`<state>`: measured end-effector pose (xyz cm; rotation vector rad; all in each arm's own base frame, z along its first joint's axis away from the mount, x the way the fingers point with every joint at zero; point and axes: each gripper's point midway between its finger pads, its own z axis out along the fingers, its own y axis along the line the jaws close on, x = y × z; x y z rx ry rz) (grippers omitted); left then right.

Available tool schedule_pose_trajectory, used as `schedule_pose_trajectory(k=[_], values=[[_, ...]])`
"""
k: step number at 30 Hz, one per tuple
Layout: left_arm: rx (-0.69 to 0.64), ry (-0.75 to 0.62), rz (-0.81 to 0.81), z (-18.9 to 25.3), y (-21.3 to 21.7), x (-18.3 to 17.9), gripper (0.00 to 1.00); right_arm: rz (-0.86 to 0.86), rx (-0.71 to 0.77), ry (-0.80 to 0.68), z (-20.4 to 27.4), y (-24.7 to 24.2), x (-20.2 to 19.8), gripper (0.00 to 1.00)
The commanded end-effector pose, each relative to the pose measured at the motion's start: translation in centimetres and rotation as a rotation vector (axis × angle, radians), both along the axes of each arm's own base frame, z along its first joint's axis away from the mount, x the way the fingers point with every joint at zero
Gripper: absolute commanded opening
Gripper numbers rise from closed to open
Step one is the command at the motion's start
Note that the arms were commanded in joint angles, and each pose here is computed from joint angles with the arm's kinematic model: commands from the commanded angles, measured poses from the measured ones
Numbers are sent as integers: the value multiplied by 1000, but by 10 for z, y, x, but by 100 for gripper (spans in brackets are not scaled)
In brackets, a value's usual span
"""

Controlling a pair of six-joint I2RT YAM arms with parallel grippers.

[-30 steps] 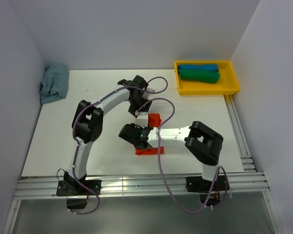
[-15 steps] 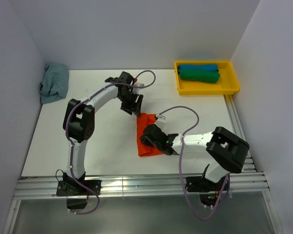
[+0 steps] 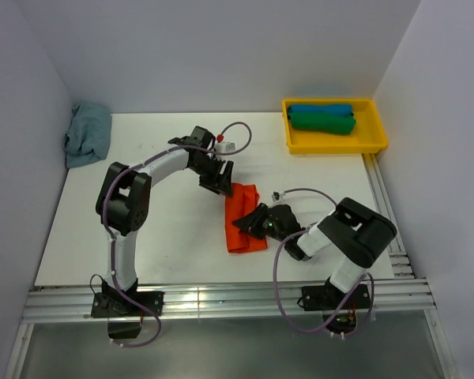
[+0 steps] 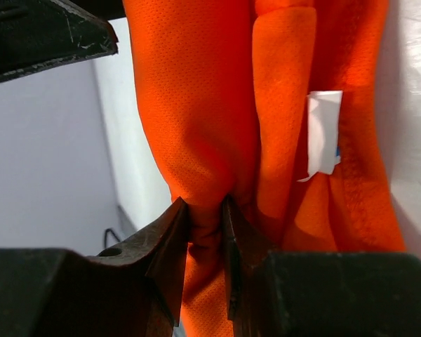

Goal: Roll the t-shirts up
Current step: Roll the tshirt

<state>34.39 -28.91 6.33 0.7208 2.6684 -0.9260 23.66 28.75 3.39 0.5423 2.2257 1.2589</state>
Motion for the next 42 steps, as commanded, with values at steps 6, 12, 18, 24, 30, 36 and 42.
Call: schedule_pose_trajectory(k=[6,12,18,24,30,36,42], values=[[-47,-50,-25,3,-20,6,66,95,186,3,18,22,1,28],[54,-29,-2,-11,-18,7,43,106,218,7,22,26,3,28],[183,-52,22,-10,-4,8,11,67,74,-5,19,19,16,37],[298,-66,2,-14,4,3,6,-31,-268,-65,33,-8,33,53],[333,-66,-10,-16,0,3,6,-88,-529,-145,64,-15,34,57],[349,-59,-32,-17,-5,1,8,-78,-782,-185,69,0,37,56],[352,-53,-40,-18,-5,0,10,-59,-948,-198,61,18,40,55]])
